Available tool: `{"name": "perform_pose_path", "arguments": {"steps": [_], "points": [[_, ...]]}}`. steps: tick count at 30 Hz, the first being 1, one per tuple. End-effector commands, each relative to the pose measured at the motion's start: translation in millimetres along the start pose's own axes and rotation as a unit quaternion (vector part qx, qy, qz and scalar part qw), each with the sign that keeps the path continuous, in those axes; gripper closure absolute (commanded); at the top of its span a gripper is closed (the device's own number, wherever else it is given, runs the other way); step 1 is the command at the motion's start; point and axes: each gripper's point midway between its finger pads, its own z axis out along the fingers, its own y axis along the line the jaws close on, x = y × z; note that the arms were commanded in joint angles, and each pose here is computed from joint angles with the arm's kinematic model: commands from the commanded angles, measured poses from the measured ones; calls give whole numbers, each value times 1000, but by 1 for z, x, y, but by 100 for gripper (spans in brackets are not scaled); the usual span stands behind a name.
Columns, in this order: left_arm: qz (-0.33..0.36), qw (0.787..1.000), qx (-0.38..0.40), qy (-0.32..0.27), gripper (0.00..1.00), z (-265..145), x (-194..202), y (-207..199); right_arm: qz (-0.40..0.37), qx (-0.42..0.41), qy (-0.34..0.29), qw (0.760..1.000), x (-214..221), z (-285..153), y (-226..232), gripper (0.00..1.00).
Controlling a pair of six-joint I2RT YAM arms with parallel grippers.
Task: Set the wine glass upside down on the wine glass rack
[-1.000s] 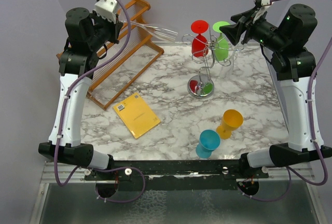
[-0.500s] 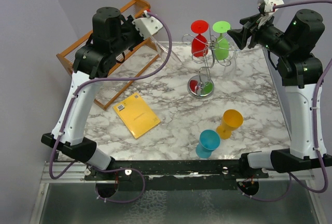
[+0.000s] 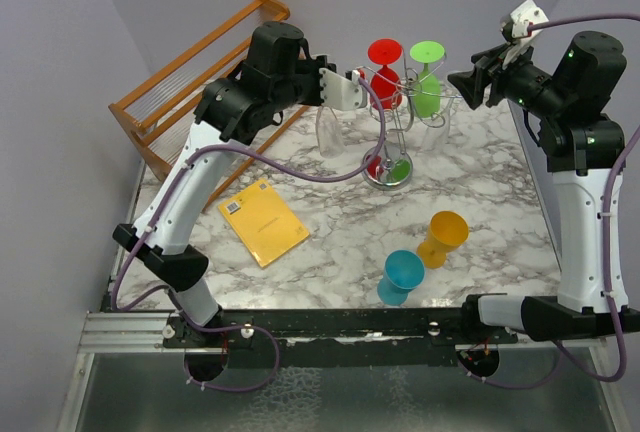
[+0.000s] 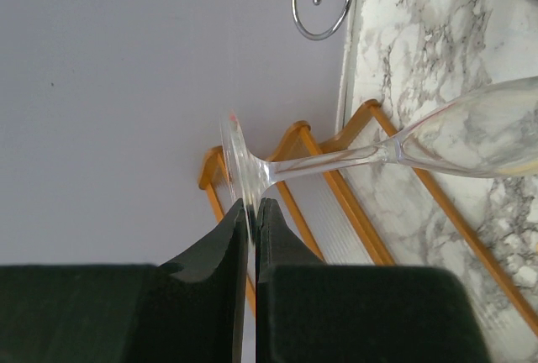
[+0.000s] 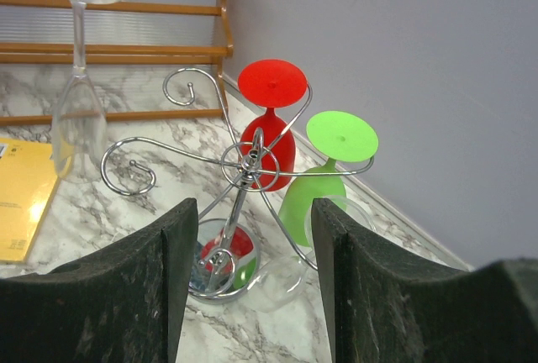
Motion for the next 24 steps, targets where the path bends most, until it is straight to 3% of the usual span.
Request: {"name": "perform_pose_path", "arguments": {"steps": [1, 14, 24], "points": [[72, 997, 0, -27, 100, 12, -23, 6, -9, -14, -6, 1000, -2, -7, 7, 43], [105, 992, -5, -66, 100, 54, -64, 1, -3, -10, 0, 1000, 6, -8, 5, 42], [51, 993, -40, -94, 100, 80, -79, 9, -4, -9, -1, 1000, 7, -10, 4, 42]]}}
